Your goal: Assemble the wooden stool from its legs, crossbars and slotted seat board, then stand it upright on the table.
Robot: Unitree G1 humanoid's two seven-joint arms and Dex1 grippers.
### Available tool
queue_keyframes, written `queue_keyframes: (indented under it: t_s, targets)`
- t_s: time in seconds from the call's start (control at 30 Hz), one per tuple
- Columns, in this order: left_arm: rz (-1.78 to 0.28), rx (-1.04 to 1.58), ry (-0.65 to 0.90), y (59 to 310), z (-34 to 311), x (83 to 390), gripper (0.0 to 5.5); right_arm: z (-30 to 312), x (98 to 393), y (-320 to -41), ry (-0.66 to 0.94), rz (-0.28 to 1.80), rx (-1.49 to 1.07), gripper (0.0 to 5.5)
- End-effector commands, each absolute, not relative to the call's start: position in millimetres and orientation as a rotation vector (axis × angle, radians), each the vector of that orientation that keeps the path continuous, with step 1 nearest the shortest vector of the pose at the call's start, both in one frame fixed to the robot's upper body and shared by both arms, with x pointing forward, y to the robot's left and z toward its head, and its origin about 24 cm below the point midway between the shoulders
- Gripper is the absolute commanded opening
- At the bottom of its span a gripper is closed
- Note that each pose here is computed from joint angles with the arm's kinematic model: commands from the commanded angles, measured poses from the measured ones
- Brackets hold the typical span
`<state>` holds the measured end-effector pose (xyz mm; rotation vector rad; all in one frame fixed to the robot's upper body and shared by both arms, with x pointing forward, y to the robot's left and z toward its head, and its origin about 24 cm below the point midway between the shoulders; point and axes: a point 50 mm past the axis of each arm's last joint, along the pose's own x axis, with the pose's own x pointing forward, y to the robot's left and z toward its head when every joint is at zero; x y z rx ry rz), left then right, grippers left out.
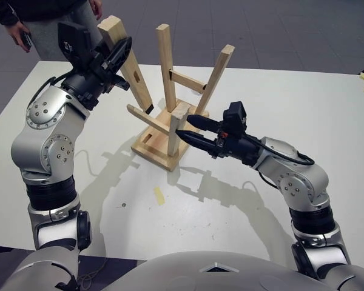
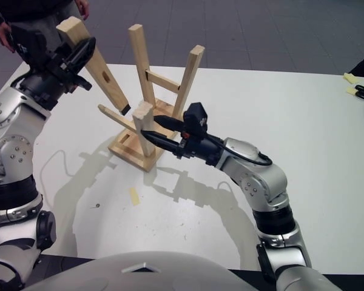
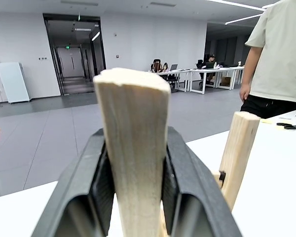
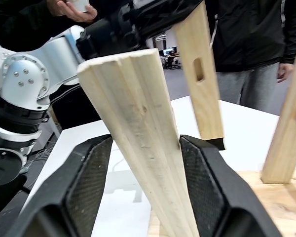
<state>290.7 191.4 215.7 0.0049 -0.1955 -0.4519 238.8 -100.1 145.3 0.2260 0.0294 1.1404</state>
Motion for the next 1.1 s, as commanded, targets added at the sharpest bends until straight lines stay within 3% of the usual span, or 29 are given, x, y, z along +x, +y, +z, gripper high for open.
queue_keyframes:
  t_s: [0.03,0.2,0.4,0.53,0.9,1.1]
  targets:
    - [-0.444,0.037,-0.185,189.9,214.0,289.6,1.04,139.1,234.0,-113.1,0.061,1.051,0.227,2.24]
    - [-0.426,0.071,-0.179,191.1,212.5,291.4,1.04,136.5,228.2,-127.9,0.081,1.015,0.221,2.18]
    - [-0.401,0.1,-0.168,196.3,209.9,290.1,1.04,136.6,211.9,-155.5,0.118,0.972,0.143,1.25]
    - [-0.394,0.097,-0.159,195.9,206.1,288.4,1.04,135.4,207.6,-157.2,0.138,0.998,0.15,0.73]
    - [-0.32,0.137,-0.211,226.9,228.5,296.3,1.04,158.7,234.8,-129.5,0.009,1.136,0.141,2.37]
    - [-0.35,0.13,-0.202,221.7,224.1,299.4,1.04,162.3,248.1,-115.4,-0.022,1.193,0.152,3.32]
